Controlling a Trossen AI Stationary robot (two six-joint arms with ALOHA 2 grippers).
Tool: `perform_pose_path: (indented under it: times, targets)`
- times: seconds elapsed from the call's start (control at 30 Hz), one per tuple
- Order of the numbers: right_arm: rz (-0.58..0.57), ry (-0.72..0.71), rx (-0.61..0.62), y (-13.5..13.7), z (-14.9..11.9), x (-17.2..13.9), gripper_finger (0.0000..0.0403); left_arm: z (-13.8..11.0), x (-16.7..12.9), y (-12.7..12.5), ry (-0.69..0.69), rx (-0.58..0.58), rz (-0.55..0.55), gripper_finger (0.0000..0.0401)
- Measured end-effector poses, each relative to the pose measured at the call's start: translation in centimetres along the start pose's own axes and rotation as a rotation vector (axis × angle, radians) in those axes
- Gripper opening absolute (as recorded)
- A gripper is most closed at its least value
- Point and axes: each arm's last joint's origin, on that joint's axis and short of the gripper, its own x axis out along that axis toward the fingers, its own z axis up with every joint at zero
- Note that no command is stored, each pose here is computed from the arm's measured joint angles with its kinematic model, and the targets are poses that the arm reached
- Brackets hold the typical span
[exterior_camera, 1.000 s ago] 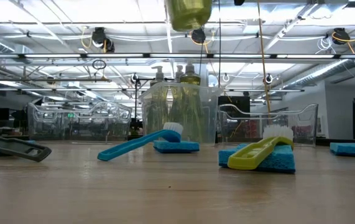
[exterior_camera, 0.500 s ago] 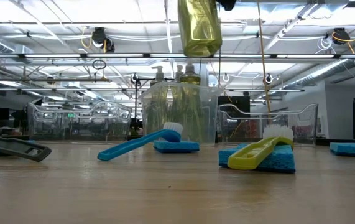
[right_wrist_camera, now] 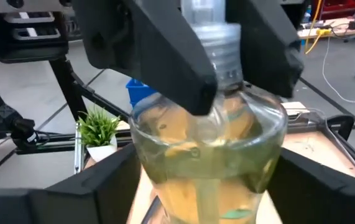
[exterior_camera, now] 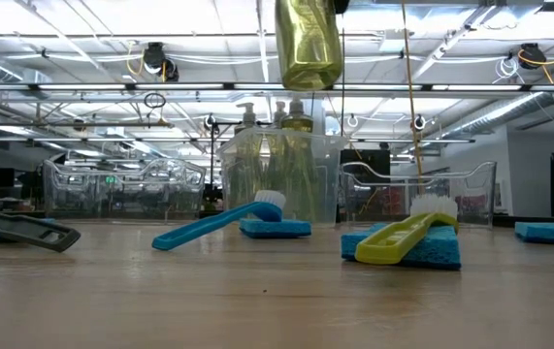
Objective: Pick & Place Kitchen Sink Supplies
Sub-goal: Put the dishwashing liquid bottle into the white bin
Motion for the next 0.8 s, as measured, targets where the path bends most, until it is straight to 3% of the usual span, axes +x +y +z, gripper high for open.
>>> perform_pose_path:
  times: [0.27, 0.5, 0.6, 0.8]
  targets:
    - [-0.005, -0.001, 0.0, -0.1, -0.1, 0.2, 0.0194, 0.1, 0.2, 0.5, 0.002, 0.004, 0.009, 0.0108]
    - [-0.06, -0.008, -0.028, -0.3, -0.1, 0.2, 0.0192, 0.1, 0.2, 0.7, 0.0, 0.045, 0.016, 0.0109]
    - [-0.098, -0.01, -0.033, -0.7, -0.1, 0.3, 0.0192, 0.4, 0.0, 0.9, -0.02, 0.096, 0.066, 0.0156]
    - [-0.206, -0.014, -0.055, -1.7, -0.1, 0.2, 0.0192, 1.6, -2.6, 1.8, -0.037, 0.201, 0.277, 0.0281]
